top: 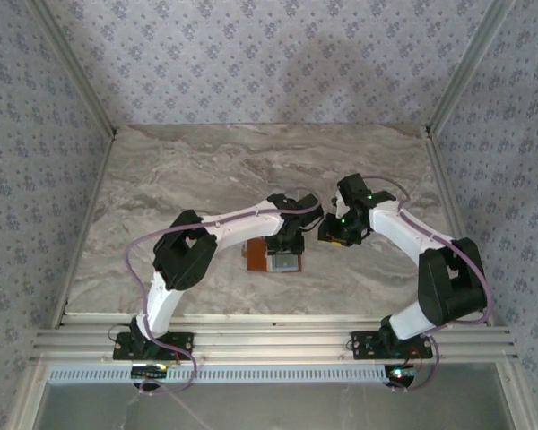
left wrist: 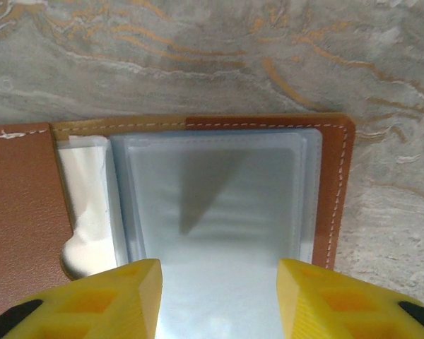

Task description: Take the credit cards out of the card holder

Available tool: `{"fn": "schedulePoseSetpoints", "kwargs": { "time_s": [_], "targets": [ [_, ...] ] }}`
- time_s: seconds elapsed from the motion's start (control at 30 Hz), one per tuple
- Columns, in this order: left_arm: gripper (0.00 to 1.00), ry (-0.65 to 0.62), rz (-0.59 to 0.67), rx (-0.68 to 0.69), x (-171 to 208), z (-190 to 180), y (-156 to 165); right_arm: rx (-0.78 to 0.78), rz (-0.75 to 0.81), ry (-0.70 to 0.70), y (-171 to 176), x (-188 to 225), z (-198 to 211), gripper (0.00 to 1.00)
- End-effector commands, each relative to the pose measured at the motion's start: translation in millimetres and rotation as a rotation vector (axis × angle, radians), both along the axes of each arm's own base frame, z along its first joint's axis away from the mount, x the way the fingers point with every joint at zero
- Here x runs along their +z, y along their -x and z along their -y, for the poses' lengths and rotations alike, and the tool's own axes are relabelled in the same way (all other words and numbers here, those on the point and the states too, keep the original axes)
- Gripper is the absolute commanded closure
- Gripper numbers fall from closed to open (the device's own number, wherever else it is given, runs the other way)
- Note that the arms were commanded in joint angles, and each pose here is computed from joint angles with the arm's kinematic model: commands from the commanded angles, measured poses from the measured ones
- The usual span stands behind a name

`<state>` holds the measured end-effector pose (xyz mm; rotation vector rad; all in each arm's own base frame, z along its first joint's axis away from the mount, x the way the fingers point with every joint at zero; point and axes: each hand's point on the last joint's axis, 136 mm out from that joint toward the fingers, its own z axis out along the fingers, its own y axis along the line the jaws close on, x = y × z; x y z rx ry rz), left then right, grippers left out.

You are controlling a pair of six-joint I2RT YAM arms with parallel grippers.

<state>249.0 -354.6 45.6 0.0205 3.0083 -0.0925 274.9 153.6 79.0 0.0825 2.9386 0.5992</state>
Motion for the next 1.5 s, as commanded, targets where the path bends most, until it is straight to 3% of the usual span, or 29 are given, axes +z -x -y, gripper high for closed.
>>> {"fn": "schedulePoseSetpoints", "kwargs": {
  "time_s": [0.0, 0.33, 0.7, 0.93, 1.47],
  "targets": [
    [0.52, -0.017, -0.023, -0.01, -4, 3, 2, 0.014, -0.014, -0.011, 8, 1, 2, 0.65],
    [0.52, -0.049, -0.056, -0.026, -24, -2, 5, 0.015, -0.026, -0.01, 11, -4, 3, 0.65],
    [0.74, -0.034, -0.051, -0.032, -21, -5, 6, 0.005, -0.015, -0.014, 8, -3, 2, 0.65],
    [0.81, 0.027, -0.012, -0.06, -1, 3, 1, 0.005, -0.008, -0.016, 6, 1, -3, 0.65],
    [0.81, 0.047, 0.023, -0.071, 22, -17, 1, 0.056, -0.057, -0.082, 11, -8, -50, 0.65]
  ]
}}
